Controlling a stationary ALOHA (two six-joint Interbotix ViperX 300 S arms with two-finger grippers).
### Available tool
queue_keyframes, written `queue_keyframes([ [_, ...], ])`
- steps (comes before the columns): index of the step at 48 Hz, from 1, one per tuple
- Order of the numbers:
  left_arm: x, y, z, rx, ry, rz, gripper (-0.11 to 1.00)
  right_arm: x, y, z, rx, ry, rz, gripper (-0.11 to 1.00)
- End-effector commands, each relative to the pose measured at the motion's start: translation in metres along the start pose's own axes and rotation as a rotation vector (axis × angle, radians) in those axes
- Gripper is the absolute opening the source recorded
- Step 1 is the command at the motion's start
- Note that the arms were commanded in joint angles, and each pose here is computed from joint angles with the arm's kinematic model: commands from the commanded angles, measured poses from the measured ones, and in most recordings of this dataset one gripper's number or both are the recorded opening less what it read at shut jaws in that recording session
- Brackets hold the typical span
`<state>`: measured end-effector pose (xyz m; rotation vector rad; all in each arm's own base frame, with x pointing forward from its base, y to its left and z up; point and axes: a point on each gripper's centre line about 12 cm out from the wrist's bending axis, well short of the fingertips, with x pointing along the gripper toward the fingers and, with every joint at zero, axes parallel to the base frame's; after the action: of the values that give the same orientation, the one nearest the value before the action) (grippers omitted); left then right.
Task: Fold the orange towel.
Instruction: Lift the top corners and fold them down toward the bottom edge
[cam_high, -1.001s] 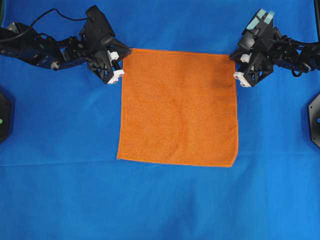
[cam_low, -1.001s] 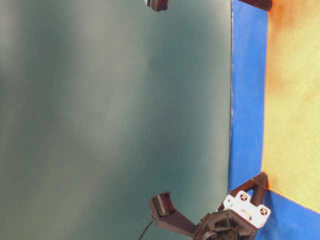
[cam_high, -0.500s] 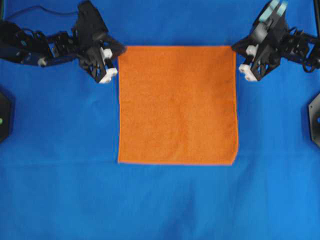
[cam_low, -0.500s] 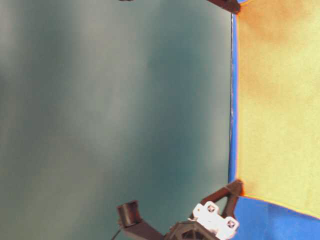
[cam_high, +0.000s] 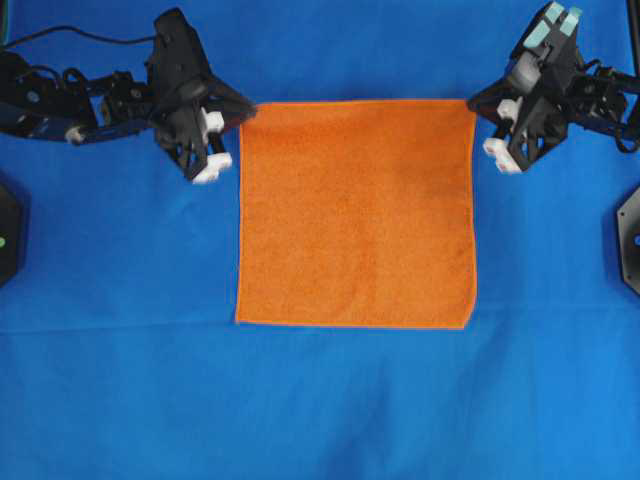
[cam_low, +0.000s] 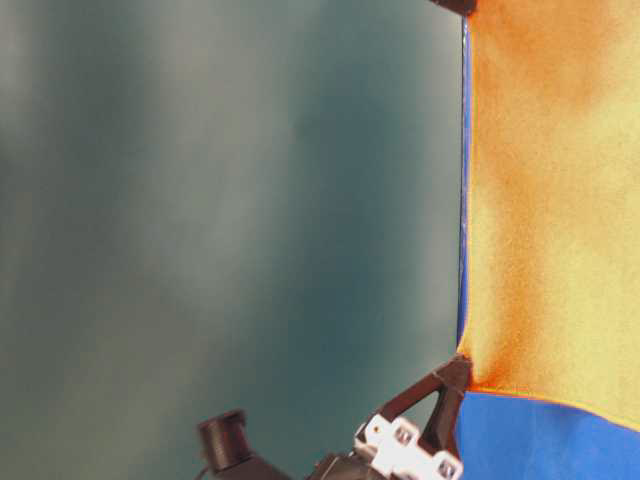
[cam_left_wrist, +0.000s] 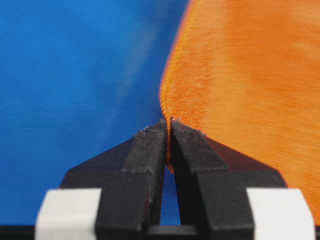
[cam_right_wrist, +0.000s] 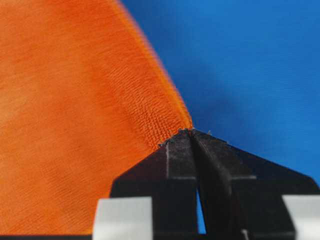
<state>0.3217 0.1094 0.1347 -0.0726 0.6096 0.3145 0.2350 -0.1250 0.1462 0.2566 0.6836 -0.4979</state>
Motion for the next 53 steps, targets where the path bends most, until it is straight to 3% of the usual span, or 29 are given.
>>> queue_keyframes([
  [1,-0.011,-0.017,0.011,0.031,-0.031,-0.042,0.02,-0.013,0.013,0.007,-0.009,-0.015,0.038,0.02],
  [20,-0.027,-0.102,-0.013,0.117,0.076,-0.254,0.02,-0.045,0.083,-0.032,-0.037,0.127,0.256,0.02],
  [33,-0.037,-0.16,-0.029,0.109,0.141,-0.386,0.02,-0.054,0.123,-0.051,-0.04,0.202,0.367,0.02],
  [40,-0.037,-0.172,-0.037,0.105,0.168,-0.407,0.02,-0.052,0.136,-0.058,-0.053,0.239,0.39,0.02],
  [53,-0.029,-0.17,-0.044,0.107,0.195,-0.392,0.02,-0.038,0.148,-0.067,-0.045,0.283,0.382,0.02],
])
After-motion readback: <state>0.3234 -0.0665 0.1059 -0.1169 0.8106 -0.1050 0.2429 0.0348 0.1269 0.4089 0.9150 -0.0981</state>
